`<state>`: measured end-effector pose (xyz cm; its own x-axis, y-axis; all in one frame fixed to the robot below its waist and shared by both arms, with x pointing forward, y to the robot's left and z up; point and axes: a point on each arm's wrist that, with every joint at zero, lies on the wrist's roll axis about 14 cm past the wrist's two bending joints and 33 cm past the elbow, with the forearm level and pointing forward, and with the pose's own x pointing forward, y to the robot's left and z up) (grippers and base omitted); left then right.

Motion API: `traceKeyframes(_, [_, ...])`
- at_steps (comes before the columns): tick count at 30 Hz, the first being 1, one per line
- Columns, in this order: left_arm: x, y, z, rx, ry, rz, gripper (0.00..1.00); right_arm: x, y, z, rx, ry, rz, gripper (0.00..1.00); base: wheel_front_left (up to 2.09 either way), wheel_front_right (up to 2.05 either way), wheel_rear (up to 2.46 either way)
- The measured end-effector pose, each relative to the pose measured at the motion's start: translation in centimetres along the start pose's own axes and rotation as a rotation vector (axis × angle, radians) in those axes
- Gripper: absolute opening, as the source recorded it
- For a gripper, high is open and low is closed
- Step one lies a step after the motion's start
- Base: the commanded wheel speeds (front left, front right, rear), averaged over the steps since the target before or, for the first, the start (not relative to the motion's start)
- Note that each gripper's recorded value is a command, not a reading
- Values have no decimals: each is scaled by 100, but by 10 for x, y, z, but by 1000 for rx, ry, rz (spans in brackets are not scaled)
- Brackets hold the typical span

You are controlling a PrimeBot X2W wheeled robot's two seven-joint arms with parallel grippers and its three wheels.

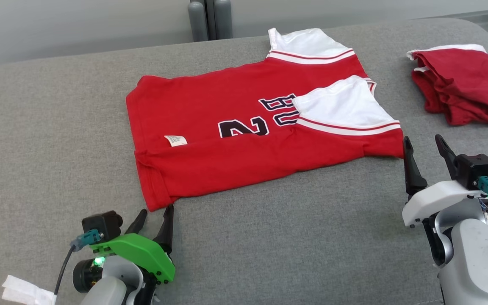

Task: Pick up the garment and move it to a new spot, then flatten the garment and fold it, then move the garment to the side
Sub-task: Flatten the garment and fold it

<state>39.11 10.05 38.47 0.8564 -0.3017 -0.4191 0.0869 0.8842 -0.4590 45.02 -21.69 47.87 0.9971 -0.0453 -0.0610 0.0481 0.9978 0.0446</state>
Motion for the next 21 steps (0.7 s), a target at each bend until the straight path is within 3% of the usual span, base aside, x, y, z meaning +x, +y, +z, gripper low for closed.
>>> traceKeyframes(9, [29,-9,7,-95,1,-32,100,7,-3,-11,-21,40,-4,100,0,0,0])
traceKeyframes(10, [32,-10,9,-105,-11,-33,95,9,-3,-12,-24,48,-4,100,0,0,0])
traceKeyframes(11, [34,-10,11,-114,-17,-34,63,10,-4,-14,-28,56,-5,100,0,0,0])
traceKeyframes(12, [36,-10,12,-117,-20,-35,43,12,-4,-16,-32,67,-7,100,0,0,0])
traceKeyframes(15, [40,-9,15,-119,-32,-36,0,16,-8,-25,-42,111,-19,100,0,0,0])
traceKeyframes(21, [41,-3,22,-128,-63,-37,0,24,-7,-48,-64,214,-16,100,0,0,0])
